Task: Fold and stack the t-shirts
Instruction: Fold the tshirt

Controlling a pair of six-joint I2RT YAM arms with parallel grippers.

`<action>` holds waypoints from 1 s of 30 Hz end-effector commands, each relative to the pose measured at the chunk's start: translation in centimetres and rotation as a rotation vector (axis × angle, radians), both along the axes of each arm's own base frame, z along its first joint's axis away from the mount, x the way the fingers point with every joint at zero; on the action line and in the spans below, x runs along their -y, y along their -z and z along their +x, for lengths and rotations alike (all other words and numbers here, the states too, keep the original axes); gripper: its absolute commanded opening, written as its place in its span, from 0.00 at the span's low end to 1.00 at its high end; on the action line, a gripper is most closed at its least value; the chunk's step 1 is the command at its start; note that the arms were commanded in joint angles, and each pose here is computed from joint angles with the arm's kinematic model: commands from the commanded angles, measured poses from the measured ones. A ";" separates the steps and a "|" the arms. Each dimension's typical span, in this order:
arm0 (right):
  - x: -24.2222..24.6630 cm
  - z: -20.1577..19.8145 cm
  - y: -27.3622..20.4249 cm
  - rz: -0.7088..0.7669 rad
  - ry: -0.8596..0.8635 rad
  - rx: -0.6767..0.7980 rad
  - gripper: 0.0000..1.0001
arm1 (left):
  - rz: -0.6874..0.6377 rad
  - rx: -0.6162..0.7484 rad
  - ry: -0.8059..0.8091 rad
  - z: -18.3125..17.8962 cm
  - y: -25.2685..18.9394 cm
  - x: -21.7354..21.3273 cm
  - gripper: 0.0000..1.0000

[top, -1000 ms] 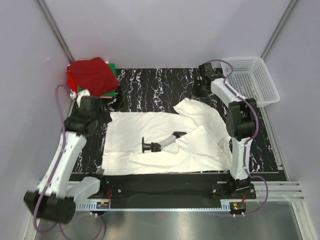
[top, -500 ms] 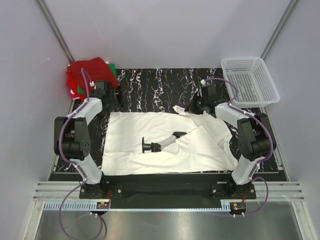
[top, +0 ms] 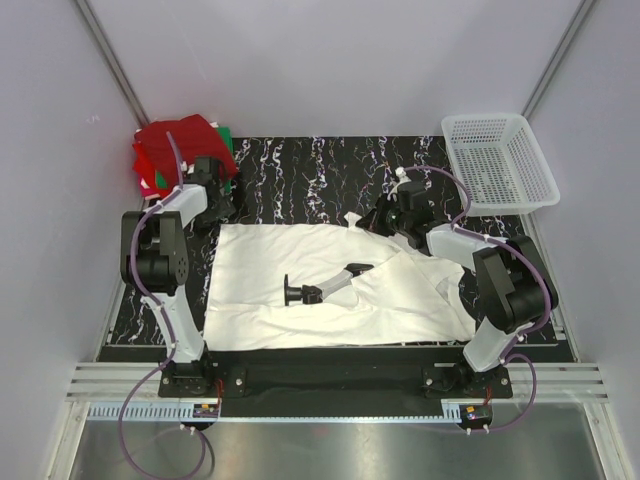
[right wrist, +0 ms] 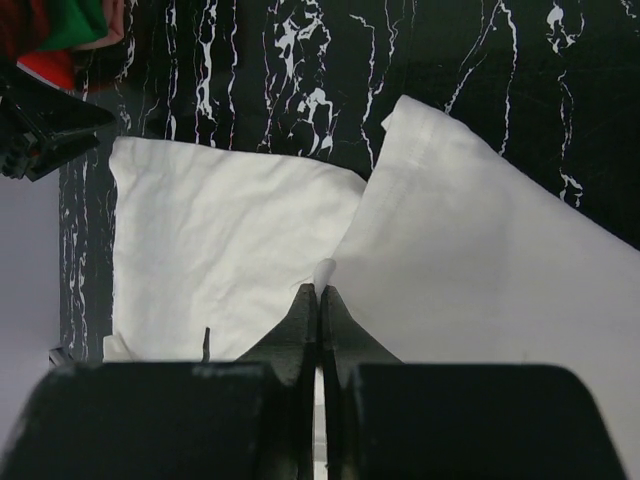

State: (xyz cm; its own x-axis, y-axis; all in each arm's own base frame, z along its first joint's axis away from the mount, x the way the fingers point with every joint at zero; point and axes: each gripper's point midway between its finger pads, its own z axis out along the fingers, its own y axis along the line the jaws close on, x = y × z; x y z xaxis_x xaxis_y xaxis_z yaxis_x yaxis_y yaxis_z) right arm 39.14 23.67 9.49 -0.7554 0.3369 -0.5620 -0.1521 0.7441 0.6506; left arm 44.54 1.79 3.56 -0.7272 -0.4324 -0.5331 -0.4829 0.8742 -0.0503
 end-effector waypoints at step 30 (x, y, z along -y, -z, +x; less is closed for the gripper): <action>0.0 1.8 -1.2 0.129 -0.006 0.005 0.00 | -0.052 -0.056 -0.019 -0.7 1.3 1.7 0.09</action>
State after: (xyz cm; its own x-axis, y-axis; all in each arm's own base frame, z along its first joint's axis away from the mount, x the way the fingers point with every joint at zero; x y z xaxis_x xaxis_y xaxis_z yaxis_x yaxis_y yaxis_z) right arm 39.91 23.24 9.22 -0.7752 0.3876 -0.4988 -0.1183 0.6866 0.7174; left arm 43.24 0.84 1.82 -0.7469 -0.4719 -0.4684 -0.5147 0.8564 -0.0422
